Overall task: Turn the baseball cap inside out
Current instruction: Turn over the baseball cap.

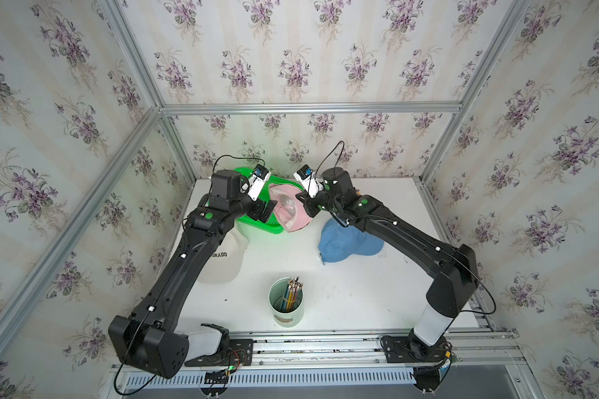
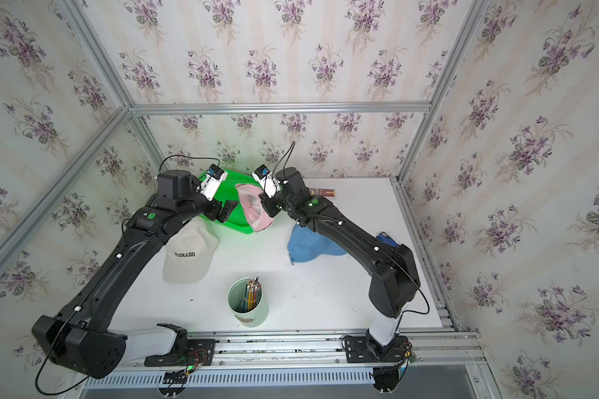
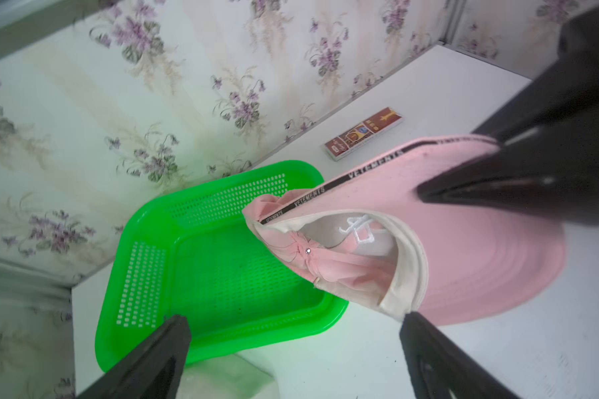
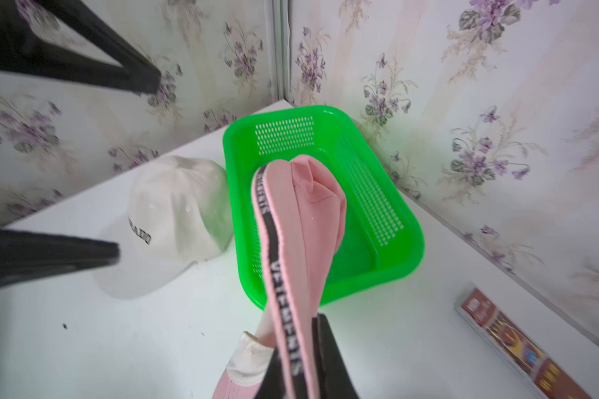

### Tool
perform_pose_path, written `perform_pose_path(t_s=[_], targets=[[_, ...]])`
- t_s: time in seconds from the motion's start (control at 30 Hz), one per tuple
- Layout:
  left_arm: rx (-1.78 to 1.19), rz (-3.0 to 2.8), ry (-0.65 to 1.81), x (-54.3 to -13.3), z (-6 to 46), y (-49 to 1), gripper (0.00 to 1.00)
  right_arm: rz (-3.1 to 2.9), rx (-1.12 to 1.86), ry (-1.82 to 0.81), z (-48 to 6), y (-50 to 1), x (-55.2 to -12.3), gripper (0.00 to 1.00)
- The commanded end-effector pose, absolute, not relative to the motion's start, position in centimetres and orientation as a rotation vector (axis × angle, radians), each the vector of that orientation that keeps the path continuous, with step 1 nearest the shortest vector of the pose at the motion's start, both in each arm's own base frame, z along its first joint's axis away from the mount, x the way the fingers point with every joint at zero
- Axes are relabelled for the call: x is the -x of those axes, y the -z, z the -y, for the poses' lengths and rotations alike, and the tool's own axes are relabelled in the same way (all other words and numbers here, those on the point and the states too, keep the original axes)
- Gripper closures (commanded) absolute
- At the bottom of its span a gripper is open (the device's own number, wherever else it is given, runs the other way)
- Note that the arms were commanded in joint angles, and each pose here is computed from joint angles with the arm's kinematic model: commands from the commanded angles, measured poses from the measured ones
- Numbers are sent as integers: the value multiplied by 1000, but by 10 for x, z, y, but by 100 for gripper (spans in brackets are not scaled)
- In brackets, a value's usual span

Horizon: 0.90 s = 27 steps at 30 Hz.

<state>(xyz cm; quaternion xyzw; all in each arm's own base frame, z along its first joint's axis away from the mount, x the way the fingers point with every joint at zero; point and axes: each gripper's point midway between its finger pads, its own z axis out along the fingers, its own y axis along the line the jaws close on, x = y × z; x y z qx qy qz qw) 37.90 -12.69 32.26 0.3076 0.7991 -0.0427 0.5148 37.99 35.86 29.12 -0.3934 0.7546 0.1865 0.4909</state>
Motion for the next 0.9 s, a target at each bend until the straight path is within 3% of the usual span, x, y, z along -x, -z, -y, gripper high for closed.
perform_pose_path(t_s=[0.0,0.33,0.7,0.8,0.87], targets=[[-961,-1607,109,-371,159,-366,0,-1716,1027,-284,-339,-315,-376,100],[-1109,-1449,124,-366,191,-384,2,-1632,1141,-247,-320,-345,-342,100],[-1214,-1380,269,-359,227,-369,19,-1567,1223,-361,-322,-355,-308,100],[-1223,-1408,299,-360,232,-363,33,-1551,1232,-389,-324,-358,-304,100],[-1226,-1420,319,-360,234,-361,48,-1554,1238,-398,-326,-356,-303,100]])
